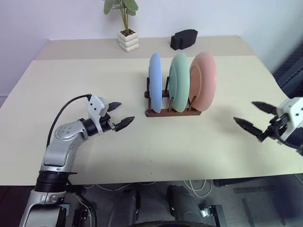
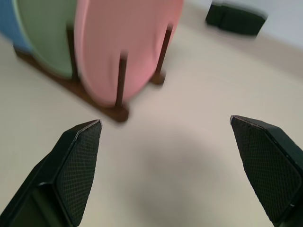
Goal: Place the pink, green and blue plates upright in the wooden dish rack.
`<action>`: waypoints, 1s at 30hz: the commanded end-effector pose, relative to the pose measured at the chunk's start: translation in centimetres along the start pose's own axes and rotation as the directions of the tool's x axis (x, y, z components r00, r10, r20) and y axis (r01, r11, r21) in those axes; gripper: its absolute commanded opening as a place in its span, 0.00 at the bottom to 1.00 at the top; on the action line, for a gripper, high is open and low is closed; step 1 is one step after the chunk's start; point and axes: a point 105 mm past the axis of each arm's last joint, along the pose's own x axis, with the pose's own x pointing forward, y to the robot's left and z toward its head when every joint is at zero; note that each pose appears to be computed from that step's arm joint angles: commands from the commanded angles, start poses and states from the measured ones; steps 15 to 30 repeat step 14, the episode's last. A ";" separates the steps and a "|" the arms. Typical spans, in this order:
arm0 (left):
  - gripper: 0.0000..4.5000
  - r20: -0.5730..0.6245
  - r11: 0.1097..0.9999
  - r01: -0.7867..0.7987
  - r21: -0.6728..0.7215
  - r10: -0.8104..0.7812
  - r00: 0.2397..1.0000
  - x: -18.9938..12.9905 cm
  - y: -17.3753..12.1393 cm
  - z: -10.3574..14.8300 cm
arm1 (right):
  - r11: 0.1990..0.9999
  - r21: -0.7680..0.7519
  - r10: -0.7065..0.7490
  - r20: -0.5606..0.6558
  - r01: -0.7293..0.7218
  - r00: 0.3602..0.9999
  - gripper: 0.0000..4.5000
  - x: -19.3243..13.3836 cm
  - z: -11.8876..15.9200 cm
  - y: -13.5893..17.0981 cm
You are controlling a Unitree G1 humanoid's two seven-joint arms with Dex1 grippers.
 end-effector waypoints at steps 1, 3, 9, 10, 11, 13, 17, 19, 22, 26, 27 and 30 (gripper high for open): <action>1.00 0.012 0.998 -0.057 0.041 0.056 0.998 -1.6 1.3 0.6 | 0.999 -0.030 -0.017 0.017 0.018 1.000 0.99 0.1 0.1 -0.7; 1.00 0.004 0.996 -0.073 0.047 0.073 0.997 -2.2 1.8 0.5 | 0.999 -0.018 -0.032 0.013 0.032 0.999 0.99 0.3 -0.5 -1.2; 1.00 -0.005 0.996 -0.077 0.051 0.077 0.997 -2.7 1.7 0.5 | 1.000 0.003 -0.031 0.002 0.031 1.000 0.99 0.2 -1.2 -1.3; 1.00 -0.004 0.996 -0.076 0.051 0.076 0.997 -2.7 1.6 0.5 | 1.000 0.005 -0.029 0.003 0.029 1.000 0.99 0.2 -1.2 -1.3; 1.00 -0.007 0.996 -0.080 0.047 0.080 0.997 -2.8 1.6 0.3 | 1.000 0.006 -0.024 0.003 0.024 1.000 0.99 0.4 -1.1 -1.2; 1.00 -0.008 0.996 -0.083 0.040 0.084 0.996 -2.7 1.5 0.0 | 1.000 0.007 -0.009 0.001 0.009 1.000 0.99 0.7 -1.0 -1.0; 1.00 -0.005 0.996 -0.083 0.036 0.083 0.996 -2.7 1.3 0.0 | 1.000 0.007 -0.001 0.000 0.001 1.000 0.99 0.9 -1.0 -0.9; 1.00 -0.005 0.996 -0.083 0.036 0.083 0.996 -2.7 1.3 0.0 | 1.000 0.007 -0.001 0.000 0.001 1.000 0.99 0.9 -1.0 -0.9; 1.00 -0.005 0.996 -0.083 0.036 0.083 0.996 -2.7 1.3 0.0 | 1.000 0.007 -0.001 0.000 0.001 1.000 0.99 0.9 -1.0 -0.9; 1.00 -0.005 0.996 -0.083 0.036 0.083 0.996 -2.7 1.3 0.0 | 1.000 0.007 -0.001 0.000 0.001 1.000 0.99 0.9 -1.0 -0.9; 1.00 -0.005 0.996 -0.083 0.036 0.083 0.996 -2.7 1.3 0.0 | 1.000 0.007 -0.001 0.000 0.001 1.000 0.99 0.9 -1.0 -0.9; 1.00 -0.005 0.996 -0.083 0.036 0.083 0.996 -2.7 1.3 0.0 | 1.000 0.007 -0.001 0.000 0.001 1.000 0.99 0.9 -1.0 -0.9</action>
